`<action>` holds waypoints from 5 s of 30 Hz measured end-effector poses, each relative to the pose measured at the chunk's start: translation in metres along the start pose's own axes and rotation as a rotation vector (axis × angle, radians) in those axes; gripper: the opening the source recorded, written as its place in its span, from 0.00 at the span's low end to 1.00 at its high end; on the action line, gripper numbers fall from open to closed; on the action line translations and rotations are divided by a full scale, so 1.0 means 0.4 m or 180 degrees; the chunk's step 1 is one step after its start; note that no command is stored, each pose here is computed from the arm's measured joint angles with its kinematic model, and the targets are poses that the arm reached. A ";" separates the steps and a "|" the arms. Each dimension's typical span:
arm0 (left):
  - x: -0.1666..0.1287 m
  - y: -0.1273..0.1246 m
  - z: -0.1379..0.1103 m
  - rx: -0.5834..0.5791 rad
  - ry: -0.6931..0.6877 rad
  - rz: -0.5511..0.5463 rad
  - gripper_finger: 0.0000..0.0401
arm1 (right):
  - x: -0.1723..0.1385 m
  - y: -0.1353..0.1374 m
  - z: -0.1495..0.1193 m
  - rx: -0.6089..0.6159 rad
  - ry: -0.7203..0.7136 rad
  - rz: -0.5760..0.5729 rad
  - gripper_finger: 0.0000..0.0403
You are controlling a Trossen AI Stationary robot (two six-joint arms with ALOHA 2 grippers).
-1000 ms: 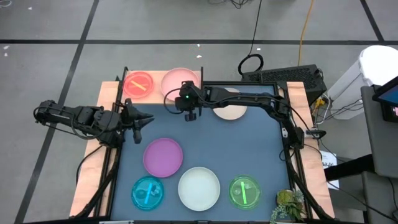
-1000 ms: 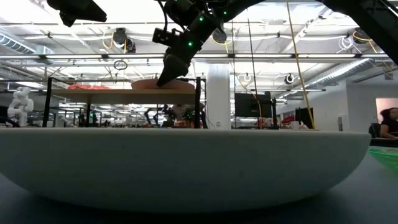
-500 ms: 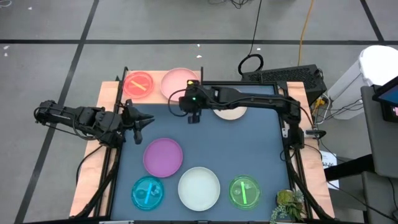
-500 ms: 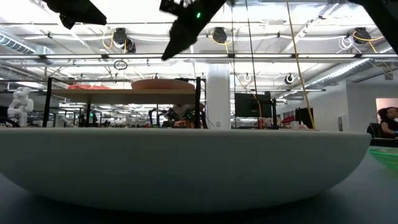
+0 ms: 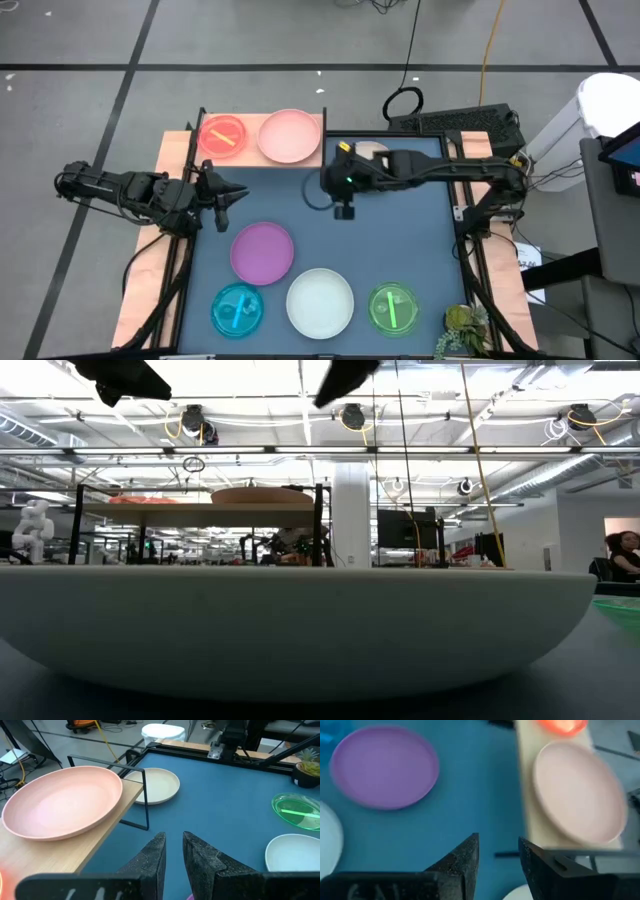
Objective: Place and stack plates onto a shelf
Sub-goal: Stack the gray plate on top of the pink plate on the shelf
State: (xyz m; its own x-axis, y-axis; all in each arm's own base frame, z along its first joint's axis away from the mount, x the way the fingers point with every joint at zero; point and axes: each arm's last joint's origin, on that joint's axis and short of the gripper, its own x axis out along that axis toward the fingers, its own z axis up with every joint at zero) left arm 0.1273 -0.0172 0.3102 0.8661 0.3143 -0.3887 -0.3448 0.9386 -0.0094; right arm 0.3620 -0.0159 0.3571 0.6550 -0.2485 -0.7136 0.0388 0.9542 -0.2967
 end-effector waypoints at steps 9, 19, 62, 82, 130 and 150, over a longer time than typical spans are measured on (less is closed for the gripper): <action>0.003 -0.003 0.001 -0.0025 -0.0005 -0.0013 0.18 | -0.030 0.092 -0.180 0.0281 -0.0409 0.0140 0.29; 0.030 -0.019 -0.001 0.0069 0.0095 0.0016 0.18 | -0.030 0.193 -0.311 0.0337 -0.0601 0.0660 0.29; 0.110 -0.116 -0.036 0.0354 0.0516 -0.0233 0.18 | 0.038 0.480 -0.340 -0.0316 -0.0537 0.1903 0.29; 0.123 -0.168 -0.064 0.0278 0.0673 -0.0335 0.18 | 0.111 0.609 -0.362 -0.0973 -0.0691 0.2139 0.29; 0.143 -0.182 -0.074 0.0420 0.0740 -0.0313 0.18 | 0.148 0.588 -0.342 -0.2275 -0.0394 0.1728 0.00; 0.129 -0.197 -0.079 0.0305 0.0708 -0.0337 0.18 | 0.021 0.470 -0.285 -0.1328 -0.0453 0.0929 0.00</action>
State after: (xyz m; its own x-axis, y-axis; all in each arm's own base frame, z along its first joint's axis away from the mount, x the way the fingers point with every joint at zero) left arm 0.1879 -0.0794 0.2616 0.7910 0.1846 -0.5832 -0.2114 0.9771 0.0225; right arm 0.2887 0.1425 0.2230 0.6907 0.0702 -0.7197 -0.4452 0.8256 -0.3468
